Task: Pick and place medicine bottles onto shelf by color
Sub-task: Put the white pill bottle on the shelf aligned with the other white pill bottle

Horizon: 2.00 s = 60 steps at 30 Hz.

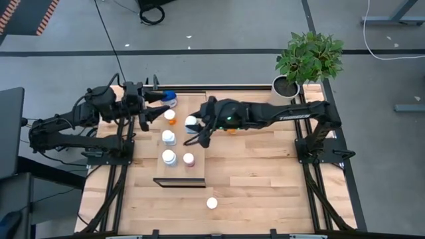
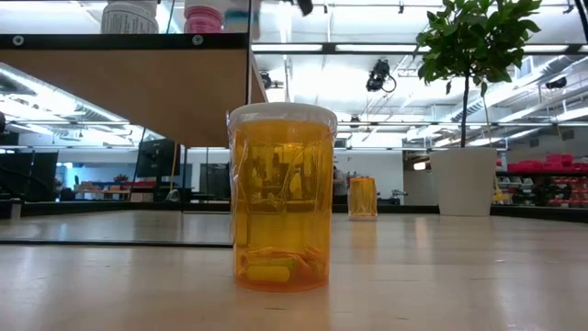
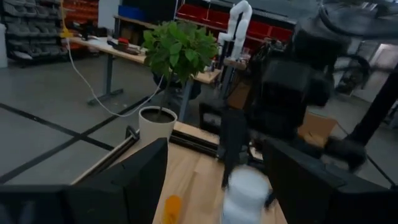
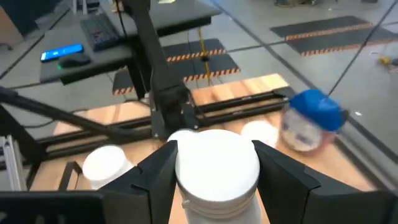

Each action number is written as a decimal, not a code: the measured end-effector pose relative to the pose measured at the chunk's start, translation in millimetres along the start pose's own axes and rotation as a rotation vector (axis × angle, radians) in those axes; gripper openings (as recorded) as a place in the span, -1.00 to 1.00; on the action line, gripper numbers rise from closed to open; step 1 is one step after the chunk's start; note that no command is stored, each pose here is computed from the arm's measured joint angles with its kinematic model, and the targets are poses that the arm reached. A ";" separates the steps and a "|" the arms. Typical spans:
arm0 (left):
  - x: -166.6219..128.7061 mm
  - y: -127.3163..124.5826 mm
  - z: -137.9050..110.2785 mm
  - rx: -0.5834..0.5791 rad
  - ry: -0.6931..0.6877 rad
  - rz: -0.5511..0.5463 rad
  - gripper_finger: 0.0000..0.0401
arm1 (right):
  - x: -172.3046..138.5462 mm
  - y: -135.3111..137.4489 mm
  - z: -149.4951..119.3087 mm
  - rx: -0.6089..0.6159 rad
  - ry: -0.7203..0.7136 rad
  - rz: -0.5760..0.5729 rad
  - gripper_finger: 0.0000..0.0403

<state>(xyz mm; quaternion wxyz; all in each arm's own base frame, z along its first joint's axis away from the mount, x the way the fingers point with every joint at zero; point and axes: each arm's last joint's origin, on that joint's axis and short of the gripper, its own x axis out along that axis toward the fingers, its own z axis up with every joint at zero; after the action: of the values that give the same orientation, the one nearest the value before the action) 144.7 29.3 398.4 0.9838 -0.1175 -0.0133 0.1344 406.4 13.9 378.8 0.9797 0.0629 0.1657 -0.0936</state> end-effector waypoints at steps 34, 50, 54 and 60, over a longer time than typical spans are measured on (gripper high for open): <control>0.7 0.4 -1.6 -0.005 0.015 0.008 0.33 | 43.8 -0.9 -56.0 0.156 -0.007 -0.106 -0.01; 0.5 0.5 -1.9 -0.005 0.020 0.009 0.33 | 62.2 3.5 -74.7 0.151 0.029 -0.110 0.00; 0.4 0.5 -1.9 -0.011 0.020 0.009 0.33 | 62.9 6.9 -72.3 0.165 0.000 -0.098 0.00; 0.4 0.4 -2.0 -0.011 0.021 0.009 0.33 | 62.7 6.4 -75.2 0.154 0.025 -0.118 0.00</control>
<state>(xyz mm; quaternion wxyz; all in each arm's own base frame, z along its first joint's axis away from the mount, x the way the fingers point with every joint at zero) 145.2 29.4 396.4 0.9827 -0.1243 -0.0031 0.1375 442.3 21.5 287.8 0.9626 0.1291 0.1736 -0.1629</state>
